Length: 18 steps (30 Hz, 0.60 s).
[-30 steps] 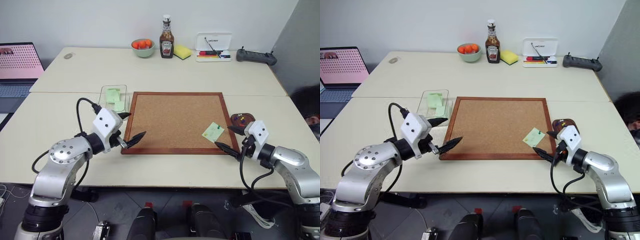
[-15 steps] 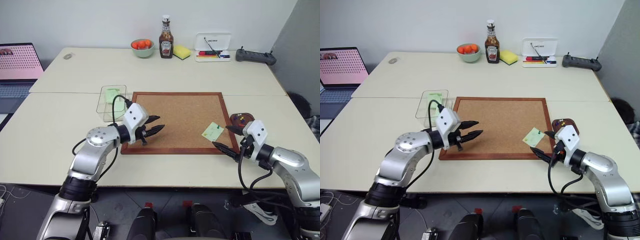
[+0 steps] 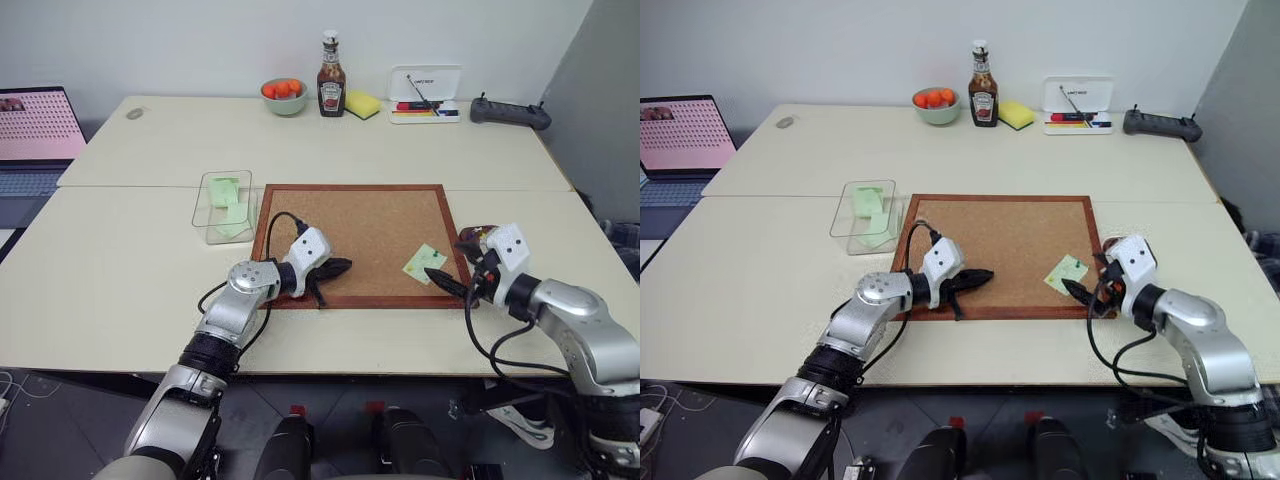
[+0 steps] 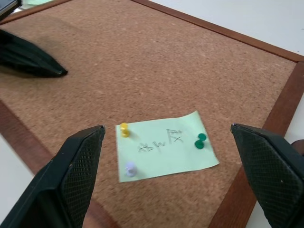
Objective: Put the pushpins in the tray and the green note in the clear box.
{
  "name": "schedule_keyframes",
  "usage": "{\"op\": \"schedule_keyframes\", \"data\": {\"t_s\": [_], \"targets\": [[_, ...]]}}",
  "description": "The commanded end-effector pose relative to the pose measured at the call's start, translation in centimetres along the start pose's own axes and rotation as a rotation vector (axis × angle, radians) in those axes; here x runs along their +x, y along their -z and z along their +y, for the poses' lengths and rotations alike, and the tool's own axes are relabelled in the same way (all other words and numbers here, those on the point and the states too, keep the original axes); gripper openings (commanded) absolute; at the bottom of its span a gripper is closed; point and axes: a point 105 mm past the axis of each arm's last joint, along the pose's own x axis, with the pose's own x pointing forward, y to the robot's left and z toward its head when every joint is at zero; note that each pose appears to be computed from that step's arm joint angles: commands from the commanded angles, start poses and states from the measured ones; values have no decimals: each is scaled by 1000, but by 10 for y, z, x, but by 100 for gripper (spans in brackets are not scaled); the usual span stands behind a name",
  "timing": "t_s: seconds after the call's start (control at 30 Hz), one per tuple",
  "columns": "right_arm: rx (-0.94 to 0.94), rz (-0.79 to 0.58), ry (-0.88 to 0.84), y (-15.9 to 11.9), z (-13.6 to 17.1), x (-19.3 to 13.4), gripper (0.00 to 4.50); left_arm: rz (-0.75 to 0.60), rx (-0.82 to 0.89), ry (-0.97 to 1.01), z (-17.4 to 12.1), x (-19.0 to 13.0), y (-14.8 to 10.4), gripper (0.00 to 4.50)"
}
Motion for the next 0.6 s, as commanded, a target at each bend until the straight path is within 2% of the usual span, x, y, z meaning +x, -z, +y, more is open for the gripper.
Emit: {"op": "schedule_keyframes", "data": {"t_s": [0.03,0.23,0.33,0.6], "targets": [[-27,12,41,-5,-12,10,450,24,13,13,-2,3,9,6],[-41,57,80,3,-27,23,450,16,16,9,-3,2,9,6],[-49,76,85,9,-30,26,401,17,17,7,-4,1,10,0],[-38,68,83,10,-32,31,233,20,17,-3,-5,-3,12,0]]}}
